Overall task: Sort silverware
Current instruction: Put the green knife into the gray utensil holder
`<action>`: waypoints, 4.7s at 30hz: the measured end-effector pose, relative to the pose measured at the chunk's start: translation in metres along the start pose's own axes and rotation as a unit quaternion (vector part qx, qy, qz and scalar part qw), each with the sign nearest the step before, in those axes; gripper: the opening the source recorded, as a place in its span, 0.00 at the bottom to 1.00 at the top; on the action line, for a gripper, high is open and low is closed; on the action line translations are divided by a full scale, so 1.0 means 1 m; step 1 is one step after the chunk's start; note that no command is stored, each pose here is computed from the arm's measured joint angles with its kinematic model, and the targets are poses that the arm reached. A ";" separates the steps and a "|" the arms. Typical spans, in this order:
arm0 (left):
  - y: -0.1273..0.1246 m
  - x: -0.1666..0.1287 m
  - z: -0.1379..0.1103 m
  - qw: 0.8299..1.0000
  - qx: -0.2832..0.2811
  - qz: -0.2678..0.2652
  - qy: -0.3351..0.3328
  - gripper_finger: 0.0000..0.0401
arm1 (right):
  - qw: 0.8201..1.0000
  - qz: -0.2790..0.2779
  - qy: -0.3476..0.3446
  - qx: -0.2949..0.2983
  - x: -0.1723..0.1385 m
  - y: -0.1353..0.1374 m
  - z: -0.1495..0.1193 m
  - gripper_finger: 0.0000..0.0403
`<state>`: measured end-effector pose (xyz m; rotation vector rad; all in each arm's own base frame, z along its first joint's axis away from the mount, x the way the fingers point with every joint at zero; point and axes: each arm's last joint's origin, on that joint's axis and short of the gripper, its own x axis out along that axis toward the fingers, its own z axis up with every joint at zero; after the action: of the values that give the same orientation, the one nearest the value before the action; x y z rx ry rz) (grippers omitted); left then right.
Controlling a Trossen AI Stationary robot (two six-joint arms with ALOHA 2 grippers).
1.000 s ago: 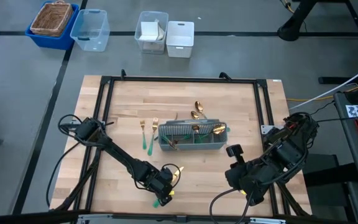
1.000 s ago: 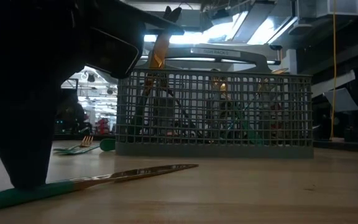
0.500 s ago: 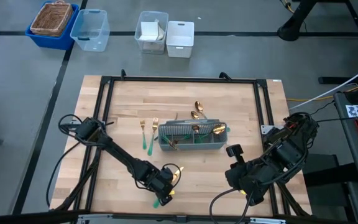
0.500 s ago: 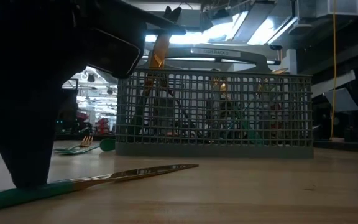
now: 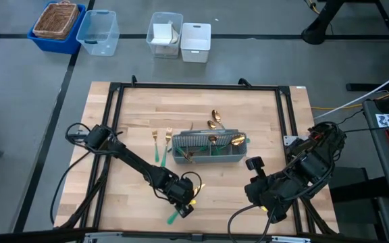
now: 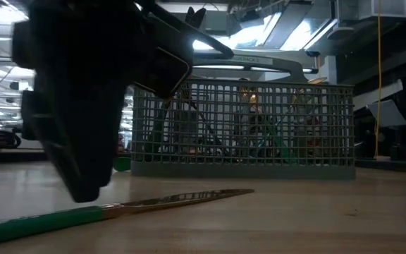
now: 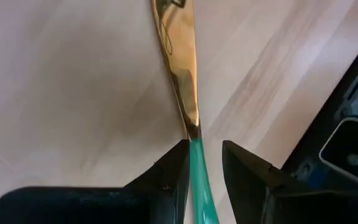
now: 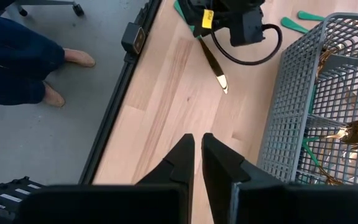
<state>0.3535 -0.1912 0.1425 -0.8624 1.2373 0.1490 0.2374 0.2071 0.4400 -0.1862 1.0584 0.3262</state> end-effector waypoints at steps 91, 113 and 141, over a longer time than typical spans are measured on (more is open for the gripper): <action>-0.019 -0.002 0.003 0.989 0.089 0.077 -0.086 0.34 | 1.000 0.000 0.000 0.000 0.000 0.000 0.000 0.08; -0.029 0.011 -0.023 0.989 0.110 0.063 -0.081 0.34 | 1.000 0.000 0.000 -0.001 0.000 0.000 0.000 0.08; -0.004 -0.026 -0.031 0.976 0.068 0.206 -0.029 0.34 | 0.970 -0.149 -0.183 0.052 -0.111 -0.053 -0.061 0.08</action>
<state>0.3226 -0.2053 0.1654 -0.4709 1.3433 0.4153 0.1564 0.1194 0.5076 -0.1806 0.6668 0.0286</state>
